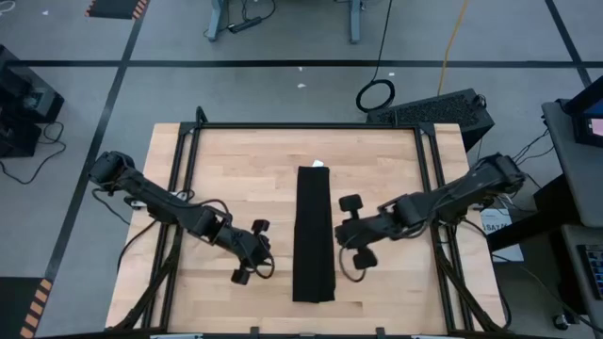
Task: Roll napkin
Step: Roll the black napkin
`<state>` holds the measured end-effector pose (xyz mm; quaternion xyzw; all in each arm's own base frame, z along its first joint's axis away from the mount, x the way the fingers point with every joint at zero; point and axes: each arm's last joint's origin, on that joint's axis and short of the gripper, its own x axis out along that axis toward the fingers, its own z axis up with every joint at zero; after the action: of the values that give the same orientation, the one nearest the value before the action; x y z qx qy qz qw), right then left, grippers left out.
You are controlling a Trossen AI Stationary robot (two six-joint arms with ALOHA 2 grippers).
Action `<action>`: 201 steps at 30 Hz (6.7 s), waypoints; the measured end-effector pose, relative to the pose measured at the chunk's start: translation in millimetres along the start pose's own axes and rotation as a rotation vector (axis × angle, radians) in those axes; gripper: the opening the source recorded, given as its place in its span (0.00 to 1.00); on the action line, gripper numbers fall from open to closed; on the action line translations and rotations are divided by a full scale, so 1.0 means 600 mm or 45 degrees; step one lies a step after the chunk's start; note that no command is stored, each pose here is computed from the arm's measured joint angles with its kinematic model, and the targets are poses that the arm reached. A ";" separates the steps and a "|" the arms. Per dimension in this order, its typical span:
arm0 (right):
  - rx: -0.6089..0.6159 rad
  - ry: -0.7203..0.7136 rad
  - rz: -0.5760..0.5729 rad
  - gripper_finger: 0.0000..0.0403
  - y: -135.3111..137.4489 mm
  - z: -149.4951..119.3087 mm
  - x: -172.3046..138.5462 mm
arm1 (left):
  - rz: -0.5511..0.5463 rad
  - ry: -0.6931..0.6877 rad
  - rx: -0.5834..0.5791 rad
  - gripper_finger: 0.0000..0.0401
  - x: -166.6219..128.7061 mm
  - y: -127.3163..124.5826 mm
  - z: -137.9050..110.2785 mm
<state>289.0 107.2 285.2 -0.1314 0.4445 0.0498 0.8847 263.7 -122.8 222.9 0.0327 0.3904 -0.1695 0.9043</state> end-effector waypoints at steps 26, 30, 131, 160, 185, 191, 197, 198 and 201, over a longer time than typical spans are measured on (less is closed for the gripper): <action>-0.094 -0.067 -0.023 0.05 0.085 0.019 0.154 | 0.190 -0.263 0.414 0.43 0.038 -0.101 -0.008; -0.080 -0.083 0.017 0.12 0.115 0.016 0.145 | 0.241 -0.277 0.534 0.56 0.071 -0.136 -0.025; -0.268 -0.387 -0.362 0.68 0.385 -0.100 0.235 | 0.076 0.206 0.375 0.02 0.183 -0.092 0.059; 0.120 -0.166 -0.120 0.03 0.324 -0.090 0.275 | 0.042 0.132 0.238 0.02 0.199 -0.094 0.035; 0.375 -0.160 0.321 0.00 0.240 -0.007 0.192 | -0.174 0.045 -0.292 0.02 0.201 -0.046 0.033; 0.397 -0.061 0.204 0.00 0.212 -0.016 0.203 | -0.148 0.140 -0.380 0.02 0.209 -0.010 -0.008; 0.416 -0.048 0.147 0.00 0.186 -0.013 0.213 | -0.125 0.129 -0.438 0.02 0.213 0.014 -0.026; 0.423 -0.048 0.143 0.00 0.183 -0.012 0.214 | -0.121 0.127 -0.437 0.02 0.213 0.016 -0.026; 0.444 -0.022 0.120 0.00 0.170 -0.014 0.218 | -0.121 0.121 -0.423 0.02 0.213 0.024 -0.025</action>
<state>340.3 199.3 156.4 0.0455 0.4446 0.0145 0.8944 339.2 -142.3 120.0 -0.1277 0.4565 -0.1436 0.8687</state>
